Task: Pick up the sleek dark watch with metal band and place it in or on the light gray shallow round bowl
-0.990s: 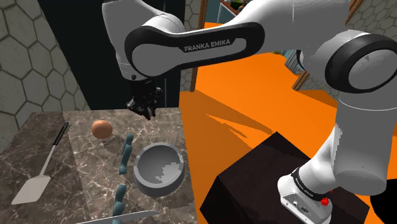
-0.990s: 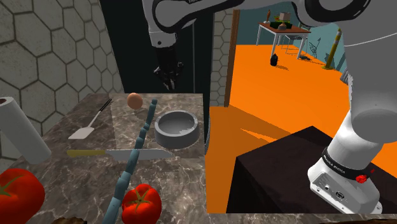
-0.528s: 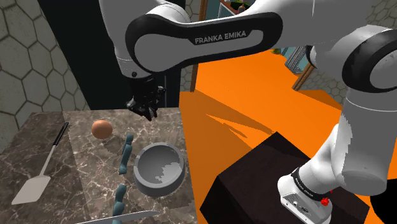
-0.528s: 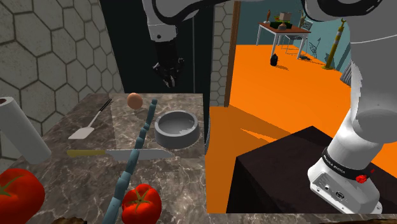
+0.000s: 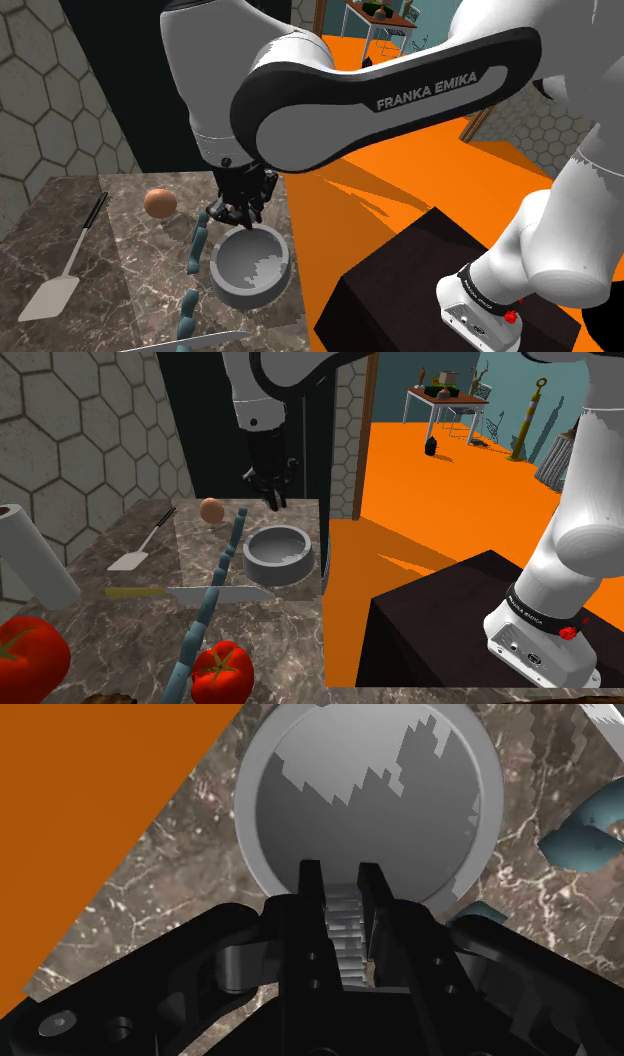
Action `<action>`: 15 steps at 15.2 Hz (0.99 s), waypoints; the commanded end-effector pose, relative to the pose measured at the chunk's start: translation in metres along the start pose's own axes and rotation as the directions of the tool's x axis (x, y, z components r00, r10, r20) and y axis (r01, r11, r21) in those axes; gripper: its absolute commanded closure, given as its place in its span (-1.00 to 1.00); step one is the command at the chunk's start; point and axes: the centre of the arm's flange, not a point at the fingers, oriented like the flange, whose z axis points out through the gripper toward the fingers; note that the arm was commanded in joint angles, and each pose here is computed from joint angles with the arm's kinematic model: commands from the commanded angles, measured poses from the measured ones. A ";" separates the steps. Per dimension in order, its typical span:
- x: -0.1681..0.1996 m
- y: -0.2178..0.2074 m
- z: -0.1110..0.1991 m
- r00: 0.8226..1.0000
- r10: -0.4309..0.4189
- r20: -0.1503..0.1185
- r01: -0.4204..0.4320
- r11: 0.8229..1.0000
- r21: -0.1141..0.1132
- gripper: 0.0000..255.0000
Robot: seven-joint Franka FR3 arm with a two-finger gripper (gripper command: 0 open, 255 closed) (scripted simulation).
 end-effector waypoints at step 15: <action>-0.029 -0.020 0.070 1.000 0.001 0.000 -0.001 1.000 0.000 1.00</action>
